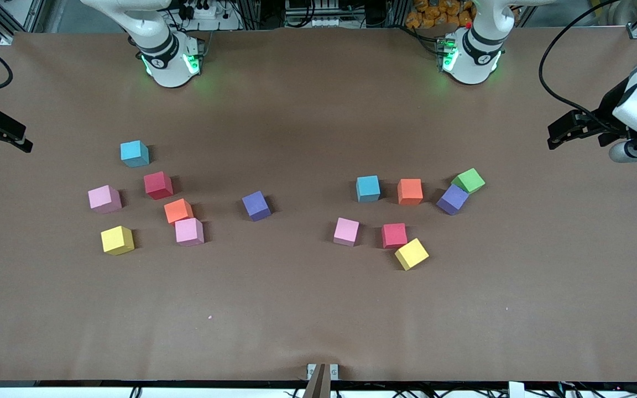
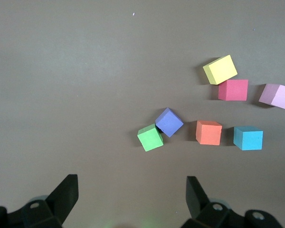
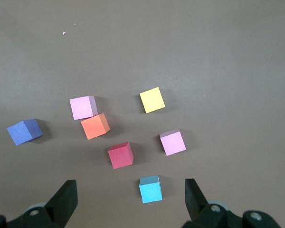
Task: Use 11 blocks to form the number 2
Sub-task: 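Reach the right gripper to the purple block while the left gripper moves toward cyan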
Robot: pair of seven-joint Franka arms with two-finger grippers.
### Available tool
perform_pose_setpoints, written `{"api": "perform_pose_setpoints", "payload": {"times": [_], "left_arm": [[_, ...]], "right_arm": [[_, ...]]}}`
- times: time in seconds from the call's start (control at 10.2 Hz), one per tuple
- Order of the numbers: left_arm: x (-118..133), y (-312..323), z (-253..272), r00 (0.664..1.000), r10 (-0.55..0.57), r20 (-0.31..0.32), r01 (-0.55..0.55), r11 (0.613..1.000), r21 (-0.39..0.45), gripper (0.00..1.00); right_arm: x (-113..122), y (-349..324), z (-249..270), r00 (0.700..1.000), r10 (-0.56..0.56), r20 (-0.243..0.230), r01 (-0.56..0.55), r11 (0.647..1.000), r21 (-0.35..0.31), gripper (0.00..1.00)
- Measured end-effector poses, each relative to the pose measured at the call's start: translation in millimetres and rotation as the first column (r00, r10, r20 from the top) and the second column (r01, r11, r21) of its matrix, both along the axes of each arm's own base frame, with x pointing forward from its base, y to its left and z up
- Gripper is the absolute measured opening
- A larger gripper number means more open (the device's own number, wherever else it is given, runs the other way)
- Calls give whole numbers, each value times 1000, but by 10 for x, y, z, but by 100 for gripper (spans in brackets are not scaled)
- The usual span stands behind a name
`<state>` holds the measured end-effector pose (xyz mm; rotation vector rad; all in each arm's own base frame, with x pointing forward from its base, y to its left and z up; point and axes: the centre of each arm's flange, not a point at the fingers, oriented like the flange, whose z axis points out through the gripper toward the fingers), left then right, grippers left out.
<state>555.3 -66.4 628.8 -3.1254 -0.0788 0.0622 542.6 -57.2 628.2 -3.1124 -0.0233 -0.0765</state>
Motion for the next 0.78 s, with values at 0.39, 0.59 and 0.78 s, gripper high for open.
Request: {"api": "perform_pose_setpoints", "payload": {"times": [0.39, 0.59, 0.78], "left_arm": [[0, -1, 1, 1000, 0, 0, 0, 1000, 0, 100], [-1, -5, 3, 1000, -1, 0, 1, 1000, 0, 100], [-1, -9, 4, 1000, -2, 0, 2, 1000, 0, 100]], "right_arm": [[40, -1, -50, 1000, 0, -2, 0, 1000, -1, 100], [108, 33, -170, 1000, 7, -21, -7, 1000, 1, 100], [229, 141, -411, 998, 30, -61, -30, 1000, 8, 100]]}}
